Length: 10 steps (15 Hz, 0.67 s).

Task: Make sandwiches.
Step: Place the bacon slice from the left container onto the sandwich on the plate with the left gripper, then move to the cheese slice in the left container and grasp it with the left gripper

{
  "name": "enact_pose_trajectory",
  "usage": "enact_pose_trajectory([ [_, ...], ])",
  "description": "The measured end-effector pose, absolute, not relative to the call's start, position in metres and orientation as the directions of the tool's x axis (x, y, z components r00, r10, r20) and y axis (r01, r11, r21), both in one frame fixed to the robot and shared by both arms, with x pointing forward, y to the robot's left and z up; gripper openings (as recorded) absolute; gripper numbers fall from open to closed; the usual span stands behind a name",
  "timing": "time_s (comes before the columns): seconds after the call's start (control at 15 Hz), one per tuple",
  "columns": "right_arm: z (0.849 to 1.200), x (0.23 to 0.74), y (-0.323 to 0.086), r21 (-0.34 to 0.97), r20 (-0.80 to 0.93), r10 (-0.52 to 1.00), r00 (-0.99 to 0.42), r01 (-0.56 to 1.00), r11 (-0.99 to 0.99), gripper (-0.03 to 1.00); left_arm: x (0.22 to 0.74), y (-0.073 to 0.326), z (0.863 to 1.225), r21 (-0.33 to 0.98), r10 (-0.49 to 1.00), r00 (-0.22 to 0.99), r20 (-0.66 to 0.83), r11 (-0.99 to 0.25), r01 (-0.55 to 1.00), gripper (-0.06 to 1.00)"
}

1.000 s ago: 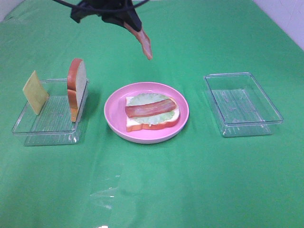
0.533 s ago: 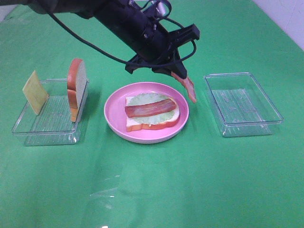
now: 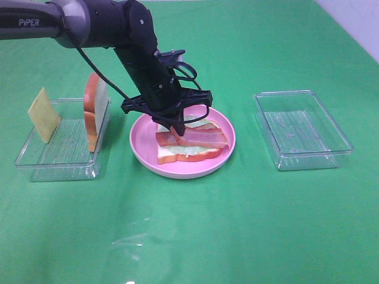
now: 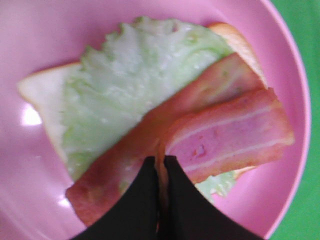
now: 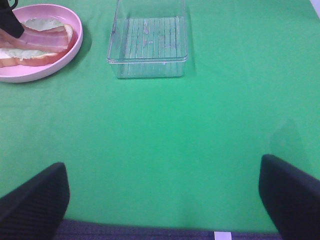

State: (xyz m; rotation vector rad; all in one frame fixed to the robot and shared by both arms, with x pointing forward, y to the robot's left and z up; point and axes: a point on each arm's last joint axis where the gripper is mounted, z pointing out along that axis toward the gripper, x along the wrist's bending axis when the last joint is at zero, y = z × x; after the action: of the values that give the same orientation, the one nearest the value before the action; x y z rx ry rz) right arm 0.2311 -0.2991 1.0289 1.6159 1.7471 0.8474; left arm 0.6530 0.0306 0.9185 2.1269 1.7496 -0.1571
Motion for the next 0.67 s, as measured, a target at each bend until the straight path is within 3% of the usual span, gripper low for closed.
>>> enact_pose_trajectory([
  [0.13, 1.0289, 0.2311, -0.2991, 0.791, -0.009, 0.997, -0.073, 0.61, 0.052, 0.98, 0.6558, 0.0361, 0.9174, 0.233, 0.937, 0.221, -0.27, -0.159, 0.959, 0.0],
  [0.27, 1.0289, 0.2311, -0.2991, 0.791, -0.009, 0.997, -0.073, 0.61, 0.052, 0.98, 0.6565, 0.0367, 0.9173, 0.24, 0.938, 0.225, -0.262, -0.162, 0.957, 0.07],
  [0.33, 1.0289, 0.2311, -0.2991, 0.791, -0.009, 0.997, -0.073, 0.61, 0.052, 0.98, 0.6565, 0.0367, 0.9173, 0.24, 0.939, 0.225, -0.261, -0.163, 0.957, 0.32],
  [0.4, 1.0289, 0.2311, -0.2991, 0.791, -0.009, 0.997, -0.073, 0.61, 0.052, 0.98, 0.6565, 0.0367, 0.9173, 0.24, 0.939, 0.225, -0.261, -0.163, 0.957, 0.46],
  [0.47, 1.0289, 0.2311, -0.2991, 0.791, -0.009, 0.997, -0.073, 0.61, 0.052, 0.98, 0.6563, 0.0368, 0.9173, 0.238, 0.939, 0.225, -0.261, -0.163, 0.957, 0.74],
  [0.53, 1.0289, 0.2311, -0.2991, 0.791, -0.009, 0.997, -0.073, 0.61, 0.052, 0.98, 0.6559, 0.037, 0.9172, 0.234, 0.938, 0.229, -0.259, -0.169, 0.957, 0.89],
  [0.6, 1.0289, 0.2311, -0.2991, 0.791, -0.009, 0.997, -0.073, 0.61, 0.052, 0.98, 0.655, 0.0374, 0.9213, 0.239, 0.934, 0.25, -0.255, -0.19, 0.952, 0.98],
  [0.67, 1.0289, 0.2311, -0.2991, 0.791, -0.009, 0.997, -0.073, 0.61, 0.052, 0.98, 0.6549, 0.0375, 0.9238, 0.244, 0.933, 0.253, -0.256, -0.191, 0.951, 0.98],
])
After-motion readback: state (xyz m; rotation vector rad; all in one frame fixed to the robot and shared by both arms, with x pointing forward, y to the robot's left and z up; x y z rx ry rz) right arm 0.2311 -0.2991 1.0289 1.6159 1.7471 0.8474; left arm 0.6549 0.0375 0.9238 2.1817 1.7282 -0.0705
